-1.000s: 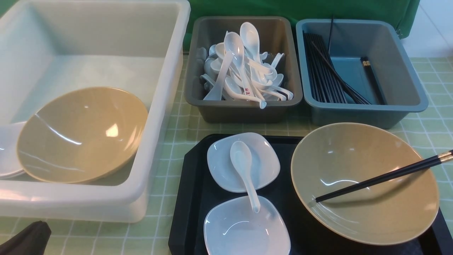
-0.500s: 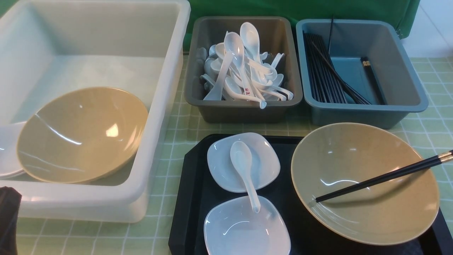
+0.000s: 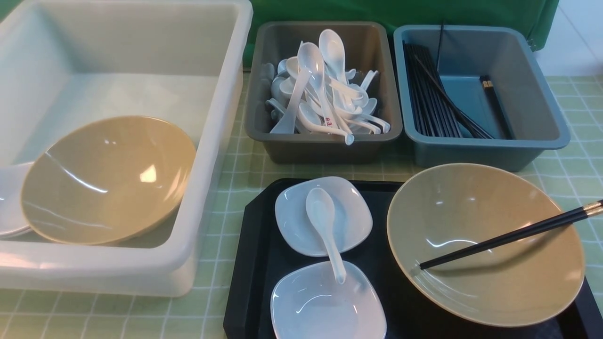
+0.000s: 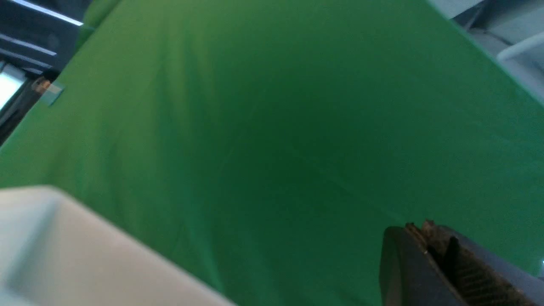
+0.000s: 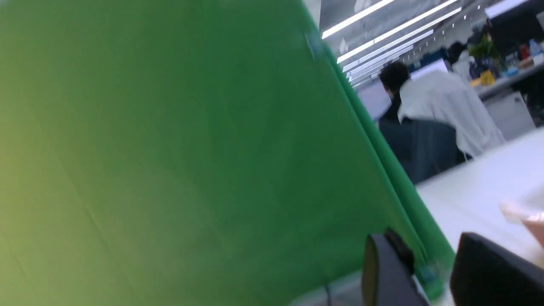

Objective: On green table put chopsticks spoon bowls plates into blue grey white boxes.
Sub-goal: 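Move the grippers toward the tableware on the black tray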

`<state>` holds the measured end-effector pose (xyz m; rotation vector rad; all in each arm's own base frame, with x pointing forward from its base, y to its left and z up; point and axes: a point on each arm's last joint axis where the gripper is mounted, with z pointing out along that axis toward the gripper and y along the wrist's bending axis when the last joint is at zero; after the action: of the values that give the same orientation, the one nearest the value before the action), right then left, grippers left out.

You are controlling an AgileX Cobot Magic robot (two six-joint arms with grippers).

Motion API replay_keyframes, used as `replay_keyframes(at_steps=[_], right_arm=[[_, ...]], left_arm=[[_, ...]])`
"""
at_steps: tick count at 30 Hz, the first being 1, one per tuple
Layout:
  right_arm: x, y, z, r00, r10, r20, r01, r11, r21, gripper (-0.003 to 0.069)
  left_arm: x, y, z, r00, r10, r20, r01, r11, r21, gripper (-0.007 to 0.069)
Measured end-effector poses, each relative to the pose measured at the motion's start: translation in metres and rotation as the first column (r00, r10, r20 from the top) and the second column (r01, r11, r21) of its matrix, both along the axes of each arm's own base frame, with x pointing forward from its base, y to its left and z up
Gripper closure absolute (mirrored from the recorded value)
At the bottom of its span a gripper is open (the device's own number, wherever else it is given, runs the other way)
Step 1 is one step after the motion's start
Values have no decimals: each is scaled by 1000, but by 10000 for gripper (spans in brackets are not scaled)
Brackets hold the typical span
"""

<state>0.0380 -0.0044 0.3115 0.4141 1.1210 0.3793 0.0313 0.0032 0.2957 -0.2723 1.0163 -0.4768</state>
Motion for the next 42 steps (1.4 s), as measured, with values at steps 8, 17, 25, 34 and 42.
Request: replay_keyframes(at_steps=[8,17,25,34,42], right_arm=[[49,-14,99,955,-140,-262,99,982,-164,423],[115,-23,70,747,-244,-618,-49,907,-417,423],[123,6,45,736,-108,-668,-254,871,-420,423],[153,42,11,287,-176,-942,-669,667,-329,423],[205,83,23,126,-230,-965,-895,394,-211,423]], left_arm=[[21,-7,103,954,47,-297,23,973,231,627],[81,-4,74,682,232,-694,130,895,427,627],[87,-19,43,581,-31,-813,215,970,117,627],[84,-40,29,550,-154,-821,447,885,133,627],[85,-61,44,574,-224,-788,625,741,245,627]])
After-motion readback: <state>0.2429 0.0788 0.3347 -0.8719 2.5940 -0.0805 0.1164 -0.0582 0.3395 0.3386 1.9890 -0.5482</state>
